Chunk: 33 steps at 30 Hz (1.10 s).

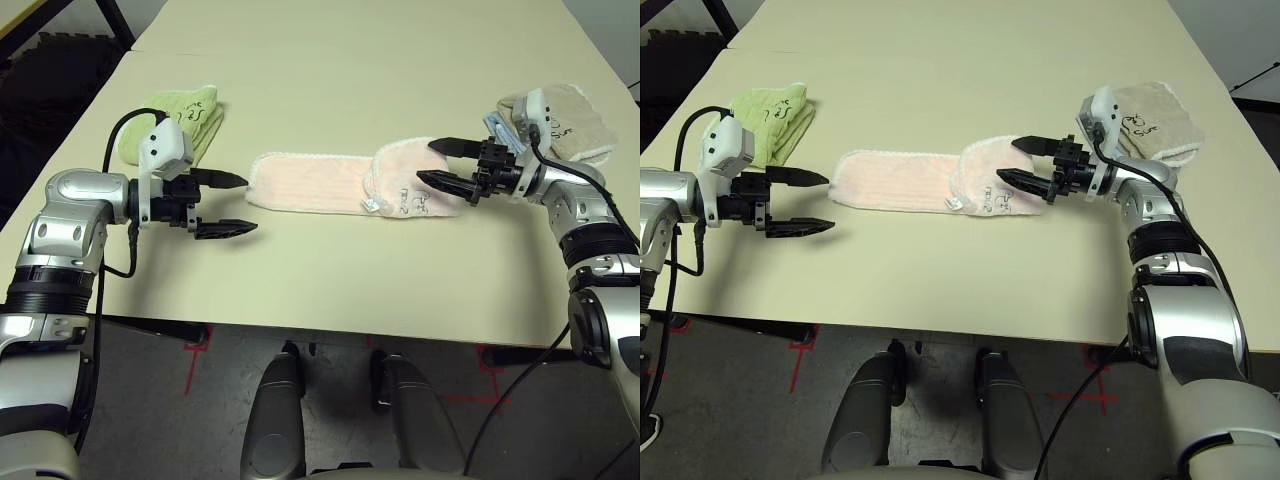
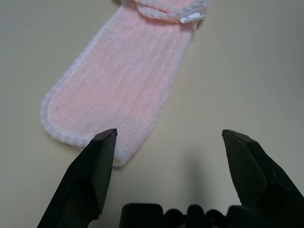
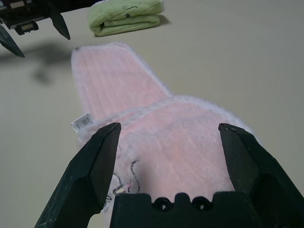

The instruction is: Fold the towel and set it aside.

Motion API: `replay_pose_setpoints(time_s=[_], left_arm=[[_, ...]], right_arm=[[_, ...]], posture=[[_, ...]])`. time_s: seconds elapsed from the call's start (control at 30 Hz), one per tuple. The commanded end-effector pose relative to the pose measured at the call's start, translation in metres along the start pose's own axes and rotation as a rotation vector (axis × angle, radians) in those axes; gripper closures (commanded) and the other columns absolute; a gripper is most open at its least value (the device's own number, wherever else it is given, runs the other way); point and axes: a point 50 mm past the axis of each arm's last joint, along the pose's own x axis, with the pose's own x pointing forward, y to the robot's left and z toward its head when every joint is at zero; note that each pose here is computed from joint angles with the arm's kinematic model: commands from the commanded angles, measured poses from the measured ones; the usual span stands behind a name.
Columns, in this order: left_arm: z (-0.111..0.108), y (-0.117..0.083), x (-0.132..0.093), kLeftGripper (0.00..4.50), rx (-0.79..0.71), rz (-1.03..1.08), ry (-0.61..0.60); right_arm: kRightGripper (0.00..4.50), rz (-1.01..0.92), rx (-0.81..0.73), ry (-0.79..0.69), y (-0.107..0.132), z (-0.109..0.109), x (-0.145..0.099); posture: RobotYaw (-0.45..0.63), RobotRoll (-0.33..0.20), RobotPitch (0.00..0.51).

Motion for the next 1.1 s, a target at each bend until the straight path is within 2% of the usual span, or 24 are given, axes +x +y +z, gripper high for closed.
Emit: replay_pose_setpoints(time_s=[0.03,0.23,0.53,0.67,0.87,1.1], left_arm=[[-0.002,-0.001,0.002,0.00,0.003,-0.012,0.006],[-0.002,-0.001,0.002,0.00,0.004,-0.013,0.003],[-0.001,-0.002,0.000,0.00,0.001,-0.007,0.003],[-0.002,-0.002,0.001,0.00,-0.002,-0.007,0.003],[0.001,-0.003,0.004,0.00,-0.001,-0.013,-0.004],[0.001,-0.004,0.000,0.00,-0.004,-0.009,0.006]], right_arm=[[0.04,-0.052,-0.011,0.020,-0.003,-0.002,-0.002],[0.04,-0.113,-0.018,0.050,-0.006,-0.007,0.006],[0.04,-0.051,0.017,-0.005,-0.005,-0.002,0.011],[0.04,-0.060,0.057,0.054,-0.003,-0.011,0.017],[0.04,-0.088,0.063,0.257,0.008,-0.043,0.028],[0.04,-0.092,0.072,0.323,0.011,-0.050,0.033]], posture=[[0.03,0.000,0.188],[0.05,0.000,0.191],[0.06,0.000,0.195],[0.06,0.000,0.200],[0.07,0.000,0.205],[0.08,0.000,0.205]])
